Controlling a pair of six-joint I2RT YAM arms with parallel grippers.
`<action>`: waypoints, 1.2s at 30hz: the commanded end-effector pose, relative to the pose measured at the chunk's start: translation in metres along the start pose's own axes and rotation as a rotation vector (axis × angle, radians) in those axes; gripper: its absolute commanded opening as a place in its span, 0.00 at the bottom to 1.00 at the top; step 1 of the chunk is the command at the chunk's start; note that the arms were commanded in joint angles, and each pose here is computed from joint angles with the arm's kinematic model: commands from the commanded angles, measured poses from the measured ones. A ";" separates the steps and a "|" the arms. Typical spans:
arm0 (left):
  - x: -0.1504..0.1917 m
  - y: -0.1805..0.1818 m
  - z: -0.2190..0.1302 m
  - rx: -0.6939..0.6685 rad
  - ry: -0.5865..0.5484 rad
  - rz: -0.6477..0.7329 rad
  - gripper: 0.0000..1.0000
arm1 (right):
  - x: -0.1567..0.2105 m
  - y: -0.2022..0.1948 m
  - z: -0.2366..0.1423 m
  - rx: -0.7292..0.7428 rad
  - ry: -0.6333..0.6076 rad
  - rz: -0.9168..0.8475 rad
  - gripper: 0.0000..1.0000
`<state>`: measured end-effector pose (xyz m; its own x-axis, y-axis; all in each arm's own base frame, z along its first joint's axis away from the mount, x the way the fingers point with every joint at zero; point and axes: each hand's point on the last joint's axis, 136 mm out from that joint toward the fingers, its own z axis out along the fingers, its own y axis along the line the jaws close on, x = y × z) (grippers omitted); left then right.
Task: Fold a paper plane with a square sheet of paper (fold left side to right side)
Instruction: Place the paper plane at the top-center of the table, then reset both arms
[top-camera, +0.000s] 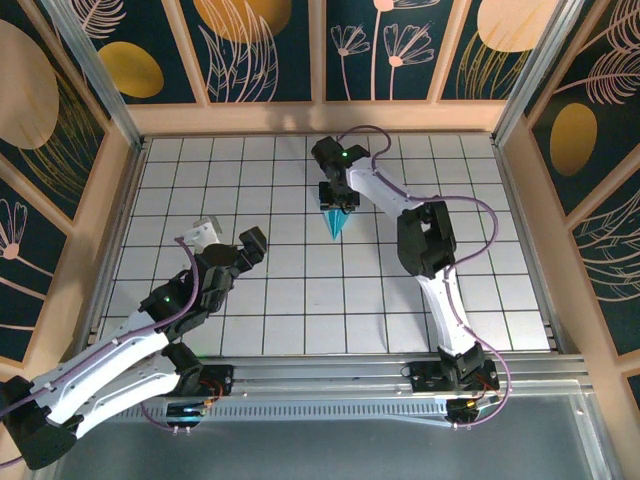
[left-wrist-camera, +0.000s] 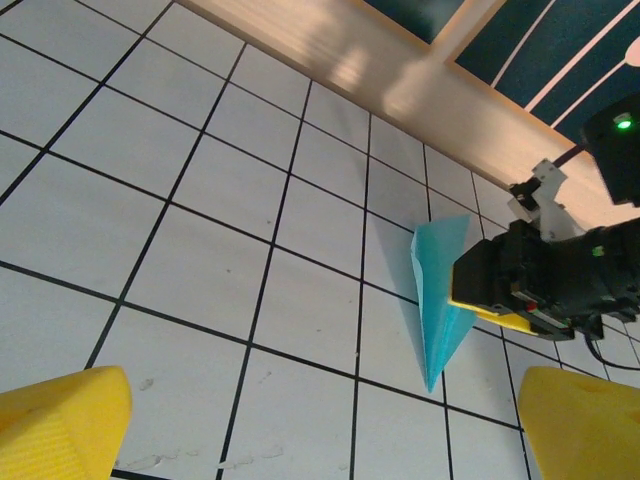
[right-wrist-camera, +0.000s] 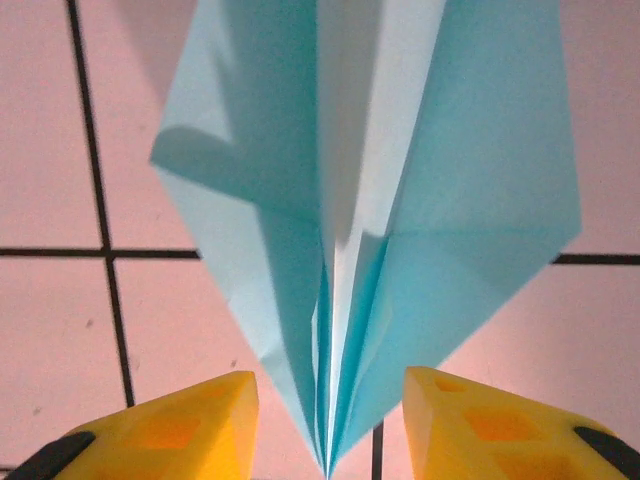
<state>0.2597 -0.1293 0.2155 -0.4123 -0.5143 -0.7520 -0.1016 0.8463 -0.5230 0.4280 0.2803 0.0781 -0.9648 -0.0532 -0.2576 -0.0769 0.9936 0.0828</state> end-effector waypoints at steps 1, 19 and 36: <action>-0.017 -0.005 -0.004 0.000 -0.047 -0.009 0.99 | -0.005 0.000 -0.054 -0.017 -0.107 -0.034 0.45; -0.097 0.013 -0.010 -0.291 -0.436 0.353 0.99 | 0.031 -0.174 -0.181 0.037 -0.743 0.068 0.85; -0.113 0.092 0.055 -0.383 -0.431 0.354 0.99 | 0.075 -0.287 -0.154 0.117 -1.290 0.224 0.99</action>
<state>0.3384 -0.0033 0.2326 -0.1302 -0.1047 -0.9859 -0.4055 0.9131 -0.0435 0.3297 -0.0249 0.1432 -0.2210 0.1964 -0.9553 0.1885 0.9696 0.1558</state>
